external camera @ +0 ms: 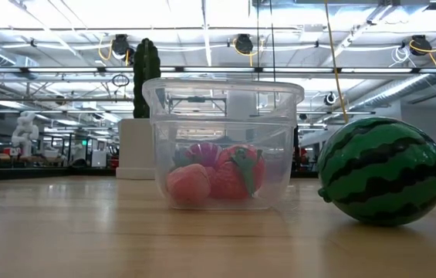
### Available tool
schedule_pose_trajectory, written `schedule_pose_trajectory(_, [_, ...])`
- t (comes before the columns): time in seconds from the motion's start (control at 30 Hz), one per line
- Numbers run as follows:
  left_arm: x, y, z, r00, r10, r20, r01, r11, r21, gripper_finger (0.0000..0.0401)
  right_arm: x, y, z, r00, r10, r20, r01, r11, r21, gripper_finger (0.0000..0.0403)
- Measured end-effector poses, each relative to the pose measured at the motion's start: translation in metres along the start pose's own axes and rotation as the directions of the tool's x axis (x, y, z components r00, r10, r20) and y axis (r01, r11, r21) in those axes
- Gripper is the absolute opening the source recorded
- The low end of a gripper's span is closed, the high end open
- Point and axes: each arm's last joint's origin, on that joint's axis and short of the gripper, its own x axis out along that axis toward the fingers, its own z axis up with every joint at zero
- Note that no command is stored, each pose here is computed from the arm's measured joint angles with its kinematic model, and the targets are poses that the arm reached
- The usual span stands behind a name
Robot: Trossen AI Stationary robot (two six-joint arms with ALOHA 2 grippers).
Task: Pick and placing Produce into tupperware
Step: Put the watermelon into the transparent bin
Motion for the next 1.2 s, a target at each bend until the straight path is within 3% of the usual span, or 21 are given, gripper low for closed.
schedule_pose_trajectory(0.23, [-0.028,0.009,-0.017,0.997,-0.077,0.023,0.075,0.992,0.099,0.0230,0.032,-0.016,-0.013,0.978,-0.187,-0.089,0.168,0.968,-0.189,0.0279])
schedule_pose_trajectory(0.37, [-0.046,0.016,-0.027,0.987,-0.129,0.093,0.116,0.984,0.134,0.0230,0.030,-0.018,-0.013,0.977,-0.187,-0.098,0.176,0.978,-0.115,0.0279])
schedule_pose_trajectory(0.7, [-0.051,0.018,-0.032,0.981,-0.148,0.124,0.129,0.981,0.147,0.0230,-0.021,-0.020,0.033,0.987,-0.120,0.110,0.144,0.958,-0.246,0.0279])
schedule_pose_trajectory(0.93, [-0.048,0.017,-0.027,0.985,-0.137,0.105,0.123,0.984,0.131,0.0230,-0.023,0.014,0.061,0.968,-0.198,0.151,0.241,0.900,-0.362,0.0279])
schedule_pose_trajectory(1.07, [-0.048,0.017,-0.027,0.986,-0.137,0.096,0.124,0.983,0.132,0.0230,-0.001,0.033,0.058,0.972,-0.222,0.072,0.233,0.893,-0.384,0.0279])
schedule_pose_trajectory(1.2, [-0.048,0.017,-0.027,0.986,-0.137,0.096,0.123,0.983,0.135,0.0230,0.012,0.043,0.039,0.965,-0.227,-0.130,0.172,0.924,-0.341,0.0279])
